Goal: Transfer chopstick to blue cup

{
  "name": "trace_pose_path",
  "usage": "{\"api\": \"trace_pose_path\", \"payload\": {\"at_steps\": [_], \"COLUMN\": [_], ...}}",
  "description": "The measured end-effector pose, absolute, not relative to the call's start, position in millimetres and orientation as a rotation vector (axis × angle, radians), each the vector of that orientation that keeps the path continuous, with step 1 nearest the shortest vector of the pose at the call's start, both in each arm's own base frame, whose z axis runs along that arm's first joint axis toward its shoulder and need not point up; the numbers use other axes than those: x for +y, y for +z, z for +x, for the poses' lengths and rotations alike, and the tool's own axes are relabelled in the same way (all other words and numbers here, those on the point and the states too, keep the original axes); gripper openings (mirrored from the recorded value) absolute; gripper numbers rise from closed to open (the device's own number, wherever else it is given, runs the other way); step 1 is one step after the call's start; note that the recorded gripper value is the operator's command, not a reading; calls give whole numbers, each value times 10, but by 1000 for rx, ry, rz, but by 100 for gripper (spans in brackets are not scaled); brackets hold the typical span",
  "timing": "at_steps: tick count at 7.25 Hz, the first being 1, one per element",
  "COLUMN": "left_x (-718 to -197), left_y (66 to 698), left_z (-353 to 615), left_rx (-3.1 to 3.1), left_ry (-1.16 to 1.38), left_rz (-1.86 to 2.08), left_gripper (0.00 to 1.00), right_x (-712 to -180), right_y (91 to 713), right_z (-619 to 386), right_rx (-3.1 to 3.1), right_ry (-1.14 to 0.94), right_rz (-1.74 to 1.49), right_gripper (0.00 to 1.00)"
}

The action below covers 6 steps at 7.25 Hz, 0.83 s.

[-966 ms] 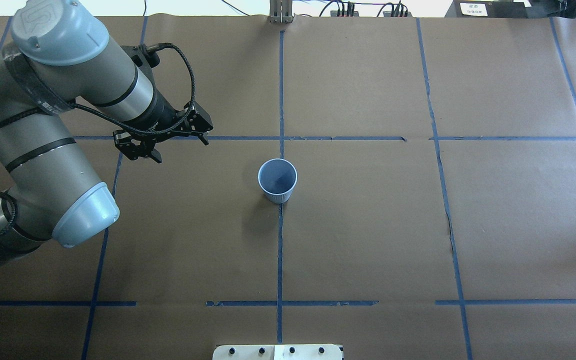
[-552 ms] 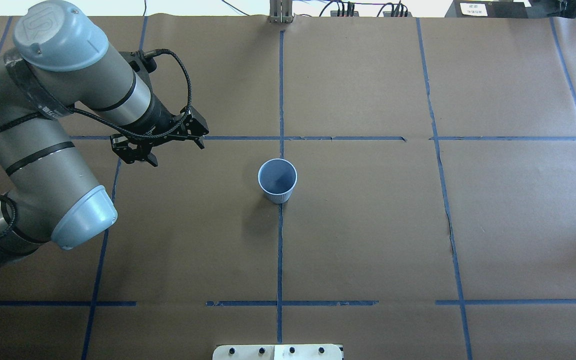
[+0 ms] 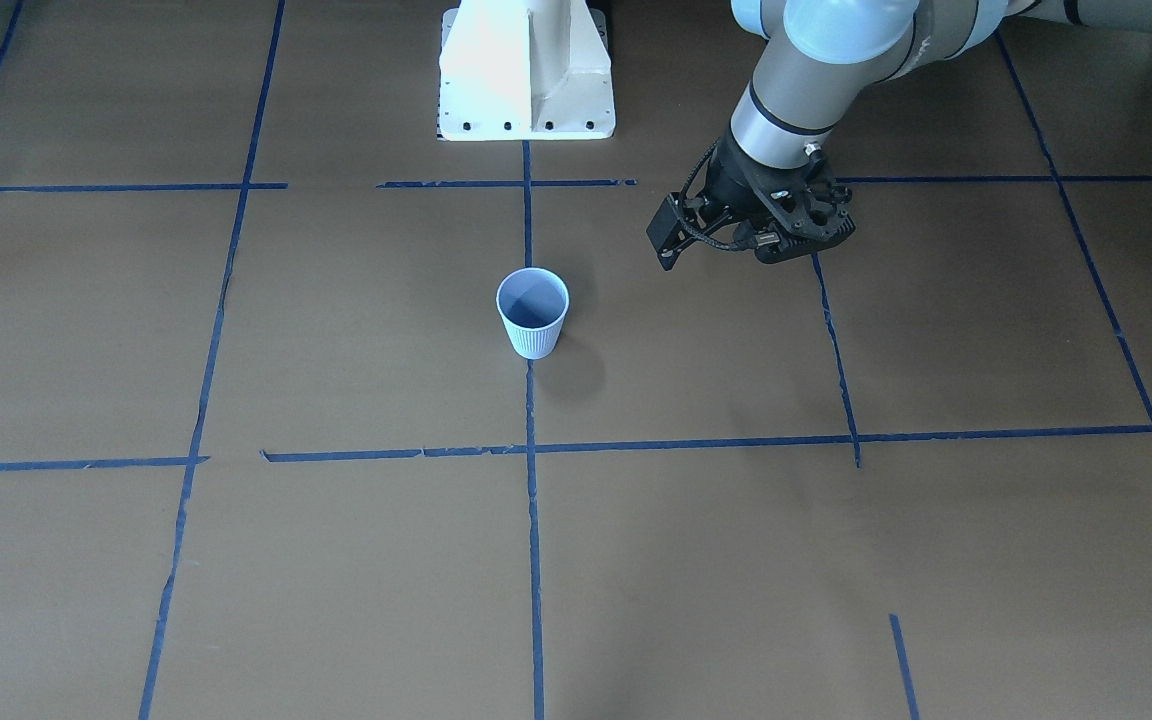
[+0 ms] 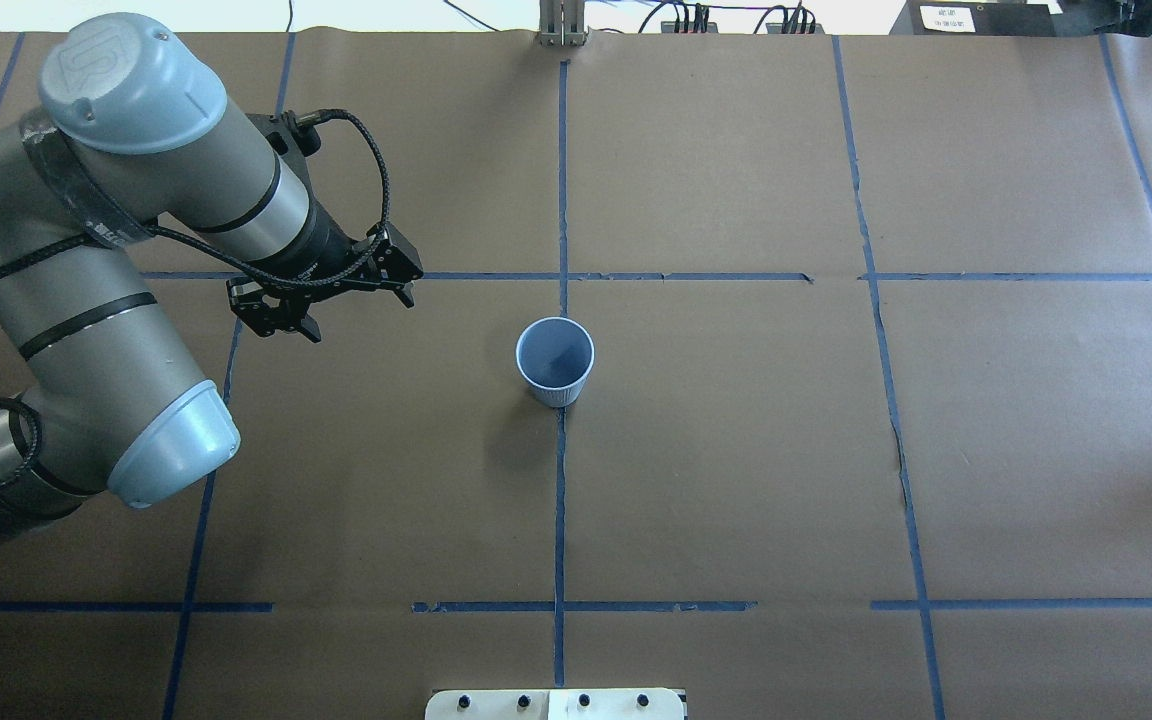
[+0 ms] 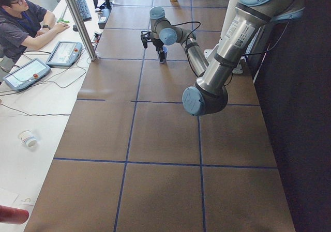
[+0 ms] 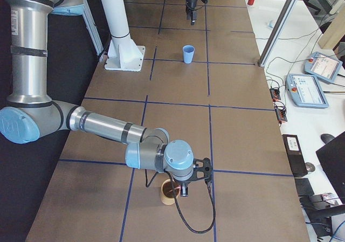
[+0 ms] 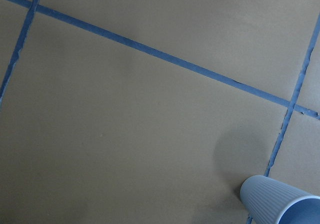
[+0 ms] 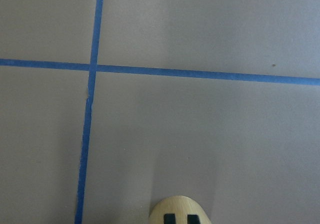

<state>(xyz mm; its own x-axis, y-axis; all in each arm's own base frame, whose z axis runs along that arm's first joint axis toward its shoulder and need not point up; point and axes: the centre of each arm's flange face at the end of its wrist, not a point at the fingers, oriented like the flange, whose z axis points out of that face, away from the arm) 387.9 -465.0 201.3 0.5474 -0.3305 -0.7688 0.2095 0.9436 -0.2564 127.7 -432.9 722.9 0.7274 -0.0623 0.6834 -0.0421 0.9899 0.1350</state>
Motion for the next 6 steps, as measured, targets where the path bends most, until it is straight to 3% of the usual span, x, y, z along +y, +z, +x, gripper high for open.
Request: {"api": "trace_pose_path", "payload": {"at_steps": [4,6], "left_x": [-4611,-4607], "left_y": [1947,1940], "left_z": [3856,3853], "left_rx": [952,954], "left_ry": [-319,-320], "left_rz": [-136,-136], "left_gripper": [100,100], "right_x": [-4266,-4270], "right_y": [6879,6074], "right_z": [1784,1938], "right_rx": [-741,-743], "right_ry": [13,25], "right_rz": [232,205], "right_gripper": [0,0]}}
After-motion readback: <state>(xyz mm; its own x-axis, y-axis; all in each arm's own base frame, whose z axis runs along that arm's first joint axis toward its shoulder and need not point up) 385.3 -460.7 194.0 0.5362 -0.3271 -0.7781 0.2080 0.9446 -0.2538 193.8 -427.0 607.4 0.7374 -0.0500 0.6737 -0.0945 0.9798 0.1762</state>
